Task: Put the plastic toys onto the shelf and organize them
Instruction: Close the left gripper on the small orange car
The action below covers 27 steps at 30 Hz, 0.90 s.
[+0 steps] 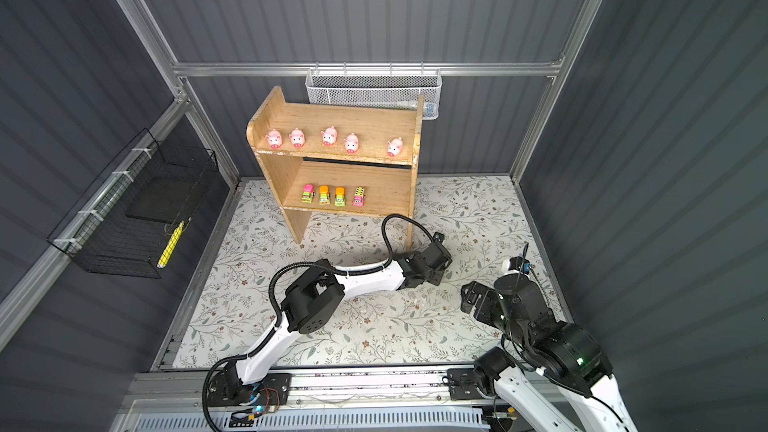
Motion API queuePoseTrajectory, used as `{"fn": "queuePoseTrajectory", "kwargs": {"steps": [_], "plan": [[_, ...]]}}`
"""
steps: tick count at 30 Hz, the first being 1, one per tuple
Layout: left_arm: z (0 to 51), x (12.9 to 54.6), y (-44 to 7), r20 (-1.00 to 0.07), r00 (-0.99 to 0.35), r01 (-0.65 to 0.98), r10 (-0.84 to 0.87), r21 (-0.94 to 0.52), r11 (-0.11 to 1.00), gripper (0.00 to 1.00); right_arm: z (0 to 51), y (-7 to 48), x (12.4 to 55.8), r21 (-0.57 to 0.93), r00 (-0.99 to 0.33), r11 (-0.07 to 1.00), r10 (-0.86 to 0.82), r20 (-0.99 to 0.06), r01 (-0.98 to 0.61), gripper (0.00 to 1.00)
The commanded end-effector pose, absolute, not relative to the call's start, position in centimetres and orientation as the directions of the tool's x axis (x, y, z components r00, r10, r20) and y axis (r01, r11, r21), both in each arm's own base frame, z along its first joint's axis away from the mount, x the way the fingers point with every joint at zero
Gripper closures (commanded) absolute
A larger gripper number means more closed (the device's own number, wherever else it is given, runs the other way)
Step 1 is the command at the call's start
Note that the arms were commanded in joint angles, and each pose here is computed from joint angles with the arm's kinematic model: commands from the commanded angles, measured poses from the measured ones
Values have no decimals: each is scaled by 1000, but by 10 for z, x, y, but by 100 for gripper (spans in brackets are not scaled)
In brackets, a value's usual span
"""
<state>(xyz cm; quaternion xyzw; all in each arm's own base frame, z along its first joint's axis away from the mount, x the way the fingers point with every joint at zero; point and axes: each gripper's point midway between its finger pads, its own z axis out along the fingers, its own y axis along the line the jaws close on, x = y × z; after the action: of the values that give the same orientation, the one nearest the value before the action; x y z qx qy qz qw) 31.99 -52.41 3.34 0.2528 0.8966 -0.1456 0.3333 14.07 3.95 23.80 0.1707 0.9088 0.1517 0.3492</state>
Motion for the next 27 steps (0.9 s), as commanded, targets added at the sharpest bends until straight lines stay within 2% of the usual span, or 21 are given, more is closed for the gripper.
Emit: {"fn": "queuePoseTrajectory", "kwargs": {"steps": [1, 8, 27], "plan": [[27, 326, -521, -656, -658, 547, 370, -79, 834, 60, 243, 38, 138, 388, -698, 902, 401, -593, 189, 1], [33, 326, -522, -661, -652, 555, 372, -81, 828, 69, 245, 36, 138, 380, -694, 906, 395, -601, 186, 1], [72, 308, -495, -660, -675, 529, 330, -121, 840, 76, 255, 40, 138, 412, -681, 898, 398, -614, 153, 1]]}}
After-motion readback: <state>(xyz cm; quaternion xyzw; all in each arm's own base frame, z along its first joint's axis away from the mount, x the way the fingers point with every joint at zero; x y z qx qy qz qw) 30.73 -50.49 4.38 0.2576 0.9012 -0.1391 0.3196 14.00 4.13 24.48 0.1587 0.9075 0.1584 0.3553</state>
